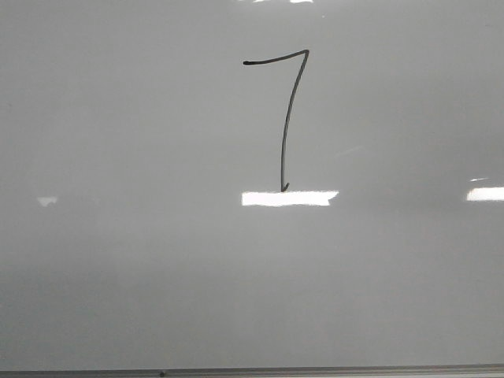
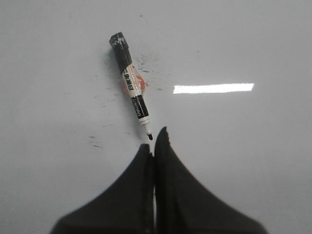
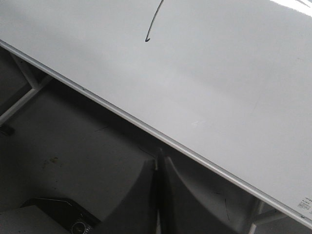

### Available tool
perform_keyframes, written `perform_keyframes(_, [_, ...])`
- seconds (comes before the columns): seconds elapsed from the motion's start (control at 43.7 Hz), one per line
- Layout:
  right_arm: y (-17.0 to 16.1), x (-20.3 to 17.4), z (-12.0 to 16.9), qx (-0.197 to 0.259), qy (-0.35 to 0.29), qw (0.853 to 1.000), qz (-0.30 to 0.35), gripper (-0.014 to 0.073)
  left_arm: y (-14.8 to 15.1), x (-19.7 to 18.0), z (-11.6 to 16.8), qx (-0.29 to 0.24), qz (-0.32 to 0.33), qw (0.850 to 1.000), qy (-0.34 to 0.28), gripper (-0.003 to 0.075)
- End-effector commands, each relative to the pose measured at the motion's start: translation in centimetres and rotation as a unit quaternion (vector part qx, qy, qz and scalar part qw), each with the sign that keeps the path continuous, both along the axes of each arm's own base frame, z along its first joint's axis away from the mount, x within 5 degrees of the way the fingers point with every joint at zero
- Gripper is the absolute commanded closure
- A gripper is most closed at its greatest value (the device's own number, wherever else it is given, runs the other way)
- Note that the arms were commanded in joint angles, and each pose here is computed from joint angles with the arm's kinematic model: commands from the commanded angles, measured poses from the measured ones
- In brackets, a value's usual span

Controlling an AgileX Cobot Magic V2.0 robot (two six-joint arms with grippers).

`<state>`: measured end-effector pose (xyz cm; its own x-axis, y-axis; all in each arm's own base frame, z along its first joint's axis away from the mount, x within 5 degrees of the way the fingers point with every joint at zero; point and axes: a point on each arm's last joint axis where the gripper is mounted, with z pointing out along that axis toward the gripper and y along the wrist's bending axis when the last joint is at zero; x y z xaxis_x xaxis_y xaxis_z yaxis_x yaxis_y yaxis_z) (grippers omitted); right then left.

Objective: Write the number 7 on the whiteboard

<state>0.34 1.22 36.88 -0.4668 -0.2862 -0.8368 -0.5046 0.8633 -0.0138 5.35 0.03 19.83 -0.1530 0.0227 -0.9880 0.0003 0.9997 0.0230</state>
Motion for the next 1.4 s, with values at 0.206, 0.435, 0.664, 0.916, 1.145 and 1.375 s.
perform_keyframes(0.206, [0.1,0.3,1.1,0.014,-0.031,0.999,-0.007,0.0662,0.0,0.2,1.2,-0.006,-0.001,0.991,-0.134,0.0741])
perform_keyframes(0.435, [0.1,0.3,1.1,0.014,-0.031,0.999,-0.007,0.0662,0.0,0.1,1.4,-0.006,-0.002,0.990,-0.144,0.0741])
perform_keyframes(0.664, [0.1,0.3,1.1,0.014,-0.031,0.999,-0.007,0.0662,0.0,0.1,1.4,-0.006,-0.002,0.990,-0.144,0.0741])
perform_keyframes(0.916, [0.1,0.3,1.1,0.014,-0.031,0.999,-0.007,0.0662,0.0,0.1,1.4,-0.006,-0.002,0.990,-0.144,0.0741])
perform_keyframes(1.145, [0.1,0.3,1.1,0.014,-0.031,0.999,-0.007,0.0662,0.0,0.1,1.4,-0.006,-0.002,0.990,-0.144,0.0741])
perform_keyframes(1.375, [-0.4,0.6,-0.2,0.017,-0.094,0.992,-0.079,0.0662,0.0,0.1,1.4,-0.006,-0.002,0.990,-0.144,0.0741])
